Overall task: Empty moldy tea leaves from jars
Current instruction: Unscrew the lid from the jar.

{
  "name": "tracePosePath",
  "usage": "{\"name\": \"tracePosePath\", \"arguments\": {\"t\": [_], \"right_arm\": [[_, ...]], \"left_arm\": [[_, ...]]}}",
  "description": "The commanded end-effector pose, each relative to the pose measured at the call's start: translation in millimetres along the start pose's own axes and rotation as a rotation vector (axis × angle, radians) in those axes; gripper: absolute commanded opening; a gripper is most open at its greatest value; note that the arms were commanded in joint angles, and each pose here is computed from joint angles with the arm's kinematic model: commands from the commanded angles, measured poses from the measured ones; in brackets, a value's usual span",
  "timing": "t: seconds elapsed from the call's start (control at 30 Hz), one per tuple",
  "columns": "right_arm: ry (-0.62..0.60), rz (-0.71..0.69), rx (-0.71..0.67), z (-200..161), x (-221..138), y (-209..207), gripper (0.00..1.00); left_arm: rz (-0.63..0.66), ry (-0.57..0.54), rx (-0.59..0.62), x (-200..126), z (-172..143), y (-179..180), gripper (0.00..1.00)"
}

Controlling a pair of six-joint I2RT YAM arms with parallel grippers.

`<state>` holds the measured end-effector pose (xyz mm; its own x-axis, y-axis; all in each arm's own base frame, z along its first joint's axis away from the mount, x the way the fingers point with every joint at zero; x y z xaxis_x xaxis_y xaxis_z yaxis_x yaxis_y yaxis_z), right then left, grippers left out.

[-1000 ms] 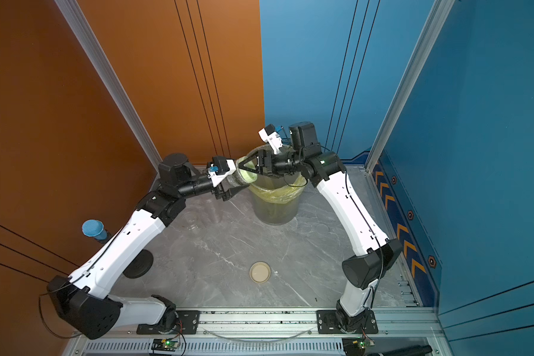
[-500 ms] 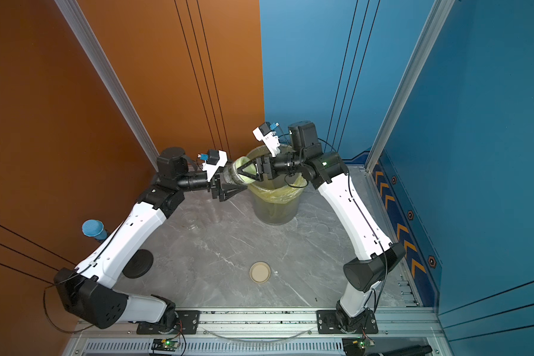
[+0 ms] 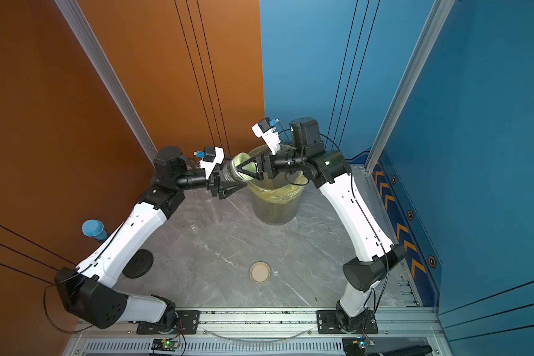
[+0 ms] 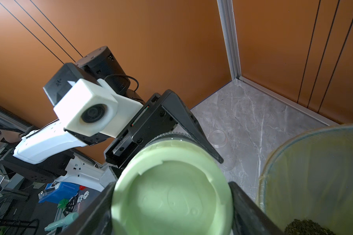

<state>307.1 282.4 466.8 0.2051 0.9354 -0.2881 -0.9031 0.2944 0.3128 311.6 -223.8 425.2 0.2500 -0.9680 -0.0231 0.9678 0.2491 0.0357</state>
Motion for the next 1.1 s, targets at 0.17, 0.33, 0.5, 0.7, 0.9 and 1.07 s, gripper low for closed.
{"name": "tracePosePath", "arguments": {"t": [0.17, 0.33, 0.5, 0.7, 0.9, 1.07], "right_arm": [[0.129, 0.024, 0.07, -29, 12, 4, 0.92], [0.127, -0.001, 0.075, -28, 13, 0, 1.0], [0.11, -0.004, 0.092, -23, 7, -1, 1.0], [0.082, -0.034, 0.185, -20, -12, -5, 1.0], [0.02, -0.049, 0.381, -18, -32, -3, 1.0], [-0.073, -0.05, 0.545, -9, -48, -14, 1.0]], "left_arm": [[0.124, -0.115, 0.088, -16, 39, 8, 0.51], [0.131, -0.119, 0.092, -15, 37, 9, 0.5], [0.153, -0.113, 0.103, -15, 33, 11, 0.51], [0.211, -0.103, 0.139, -17, 28, 17, 0.51], [0.345, -0.068, 0.258, -25, 18, 21, 0.51], [0.444, -0.073, 0.381, -30, 15, 19, 0.51]]}}
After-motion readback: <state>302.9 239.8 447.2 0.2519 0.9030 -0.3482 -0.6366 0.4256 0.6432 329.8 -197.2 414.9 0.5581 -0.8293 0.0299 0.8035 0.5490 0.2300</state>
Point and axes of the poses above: each gripper's point midway between its finger pads, its own x axis out along the fingers, its own y axis along the line the jaws close on, z = x × y, the point moved 4 cm from there along -x, back along the fingers, and after that the axes turned 7 degrees about -x, right-handed, at the moved point
